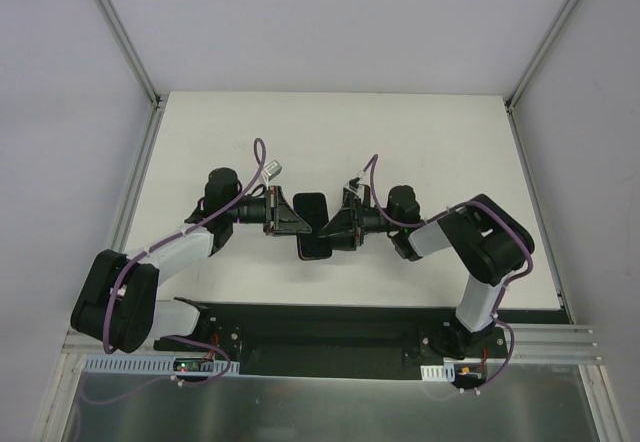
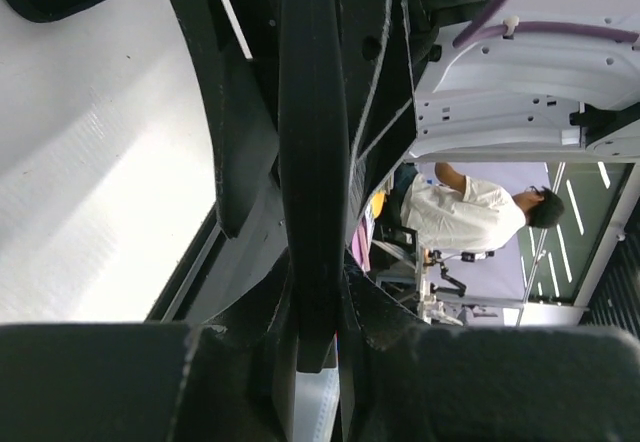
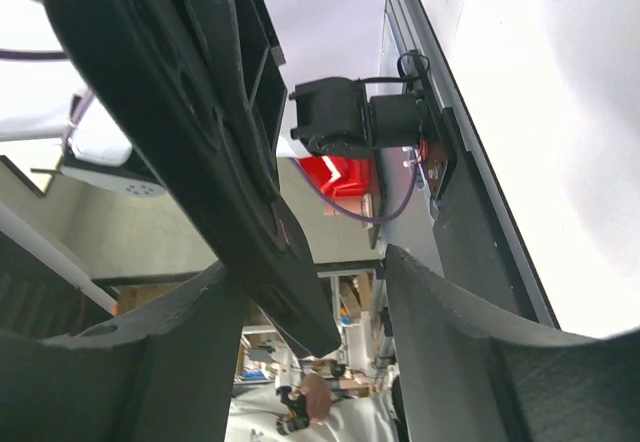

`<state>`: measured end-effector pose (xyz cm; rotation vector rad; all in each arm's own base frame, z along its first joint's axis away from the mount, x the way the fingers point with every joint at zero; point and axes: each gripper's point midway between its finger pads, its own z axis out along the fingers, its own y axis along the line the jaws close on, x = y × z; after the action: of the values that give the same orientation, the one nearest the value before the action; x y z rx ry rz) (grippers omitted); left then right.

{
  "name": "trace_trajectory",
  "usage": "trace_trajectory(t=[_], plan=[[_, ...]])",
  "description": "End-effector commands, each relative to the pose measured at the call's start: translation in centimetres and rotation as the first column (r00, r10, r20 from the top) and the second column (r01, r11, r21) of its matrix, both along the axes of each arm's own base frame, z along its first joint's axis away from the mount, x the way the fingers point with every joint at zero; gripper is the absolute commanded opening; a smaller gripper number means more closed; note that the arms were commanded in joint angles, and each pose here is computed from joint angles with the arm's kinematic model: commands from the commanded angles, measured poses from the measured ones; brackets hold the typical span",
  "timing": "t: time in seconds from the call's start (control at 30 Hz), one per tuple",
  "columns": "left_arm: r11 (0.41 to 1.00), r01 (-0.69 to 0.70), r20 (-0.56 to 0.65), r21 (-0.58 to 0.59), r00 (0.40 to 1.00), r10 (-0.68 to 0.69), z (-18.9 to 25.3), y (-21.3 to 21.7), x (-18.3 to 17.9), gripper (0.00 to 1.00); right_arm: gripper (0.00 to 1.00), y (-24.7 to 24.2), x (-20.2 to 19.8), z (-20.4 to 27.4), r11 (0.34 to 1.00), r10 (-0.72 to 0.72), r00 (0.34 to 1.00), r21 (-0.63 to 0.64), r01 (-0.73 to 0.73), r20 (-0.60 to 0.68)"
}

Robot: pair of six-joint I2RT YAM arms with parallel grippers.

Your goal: Put the phone into the phone case

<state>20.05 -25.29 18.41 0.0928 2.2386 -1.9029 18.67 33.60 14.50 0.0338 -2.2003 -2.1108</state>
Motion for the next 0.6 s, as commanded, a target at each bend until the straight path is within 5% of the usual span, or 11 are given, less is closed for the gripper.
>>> trace_trajectory(t=[0.0, 0.33, 0.57], plan=[[0.997, -0.03, 0.128, -0.064, 0.991, 0.038, 4.2, -0.3, 1.1, 0.03, 0.56, -0.2, -2.7, 4.1, 0.983, 0.034, 0.941, 0.161, -0.092, 0.335], [0.995, -0.093, 0.066, -0.03, 0.993, 0.095, 2.6, 0.3, 2.1, 0.02, 0.45, -0.3, -3.7, 4.5, 0.981, 0.03, 0.937, 0.17, -0.094, 0.349], [0.996, -0.078, 0.033, -0.043, 0.996, 0.079, 2.4, 0.2, 1.9, 0.04, 0.13, -0.3, -3.6, 6.2, 0.976, 0.001, 0.929, 0.2, -0.081, 0.371]])
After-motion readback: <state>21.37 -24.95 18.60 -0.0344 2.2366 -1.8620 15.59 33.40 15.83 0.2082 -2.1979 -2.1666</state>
